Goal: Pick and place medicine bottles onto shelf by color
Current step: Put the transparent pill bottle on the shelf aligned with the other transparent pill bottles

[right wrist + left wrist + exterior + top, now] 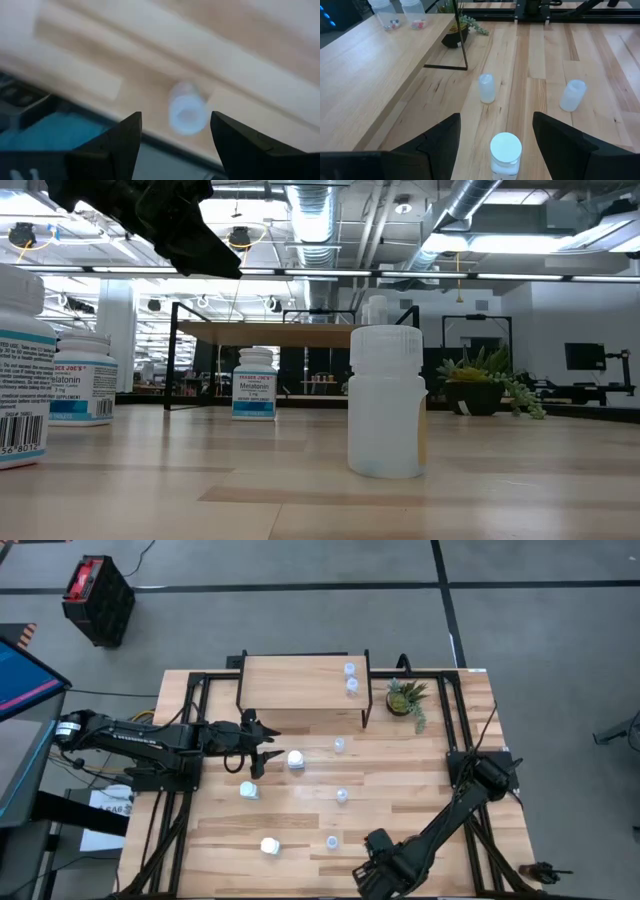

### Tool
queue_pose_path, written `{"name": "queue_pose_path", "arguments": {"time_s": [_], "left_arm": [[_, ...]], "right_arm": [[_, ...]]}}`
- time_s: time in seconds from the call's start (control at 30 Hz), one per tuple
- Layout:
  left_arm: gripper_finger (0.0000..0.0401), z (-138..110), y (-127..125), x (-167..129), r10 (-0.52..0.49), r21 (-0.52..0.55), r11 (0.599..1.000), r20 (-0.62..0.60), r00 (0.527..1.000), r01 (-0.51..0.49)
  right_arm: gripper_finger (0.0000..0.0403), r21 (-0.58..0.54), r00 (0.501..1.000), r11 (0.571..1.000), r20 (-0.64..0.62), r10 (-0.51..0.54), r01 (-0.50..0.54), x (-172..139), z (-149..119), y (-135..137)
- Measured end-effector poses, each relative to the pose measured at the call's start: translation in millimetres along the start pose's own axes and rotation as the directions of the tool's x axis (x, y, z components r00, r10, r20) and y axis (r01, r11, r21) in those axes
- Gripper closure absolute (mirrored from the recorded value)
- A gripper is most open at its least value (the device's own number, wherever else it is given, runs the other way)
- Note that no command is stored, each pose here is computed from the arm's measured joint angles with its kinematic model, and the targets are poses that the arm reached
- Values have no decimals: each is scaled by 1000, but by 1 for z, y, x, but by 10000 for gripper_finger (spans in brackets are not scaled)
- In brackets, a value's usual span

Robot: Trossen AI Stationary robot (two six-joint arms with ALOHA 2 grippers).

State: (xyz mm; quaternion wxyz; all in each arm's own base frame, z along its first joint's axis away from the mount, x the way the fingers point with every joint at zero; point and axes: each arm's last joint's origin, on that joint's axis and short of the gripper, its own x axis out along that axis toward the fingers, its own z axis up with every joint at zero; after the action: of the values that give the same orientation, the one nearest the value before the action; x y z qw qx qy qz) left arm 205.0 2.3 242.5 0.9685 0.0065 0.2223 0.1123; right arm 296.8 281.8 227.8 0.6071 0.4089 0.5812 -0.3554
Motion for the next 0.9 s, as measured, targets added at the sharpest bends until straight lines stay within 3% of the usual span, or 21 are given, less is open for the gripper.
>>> {"name": "queue_pose_path", "arguments": {"time_s": [0.4, 0.9], "left_arm": [[163, 0, 0, 0, 0, 3, 1000, 0, 1000, 0], [163, 1, 0, 0, -1, 1, 1000, 6, 1000, 1]], "right_arm": [[143, 77, 999, 997, -34, -22, 25, 2, -8, -2], [143, 61, 997, 996, -46, -68, 71, 27, -5, 6]]}}
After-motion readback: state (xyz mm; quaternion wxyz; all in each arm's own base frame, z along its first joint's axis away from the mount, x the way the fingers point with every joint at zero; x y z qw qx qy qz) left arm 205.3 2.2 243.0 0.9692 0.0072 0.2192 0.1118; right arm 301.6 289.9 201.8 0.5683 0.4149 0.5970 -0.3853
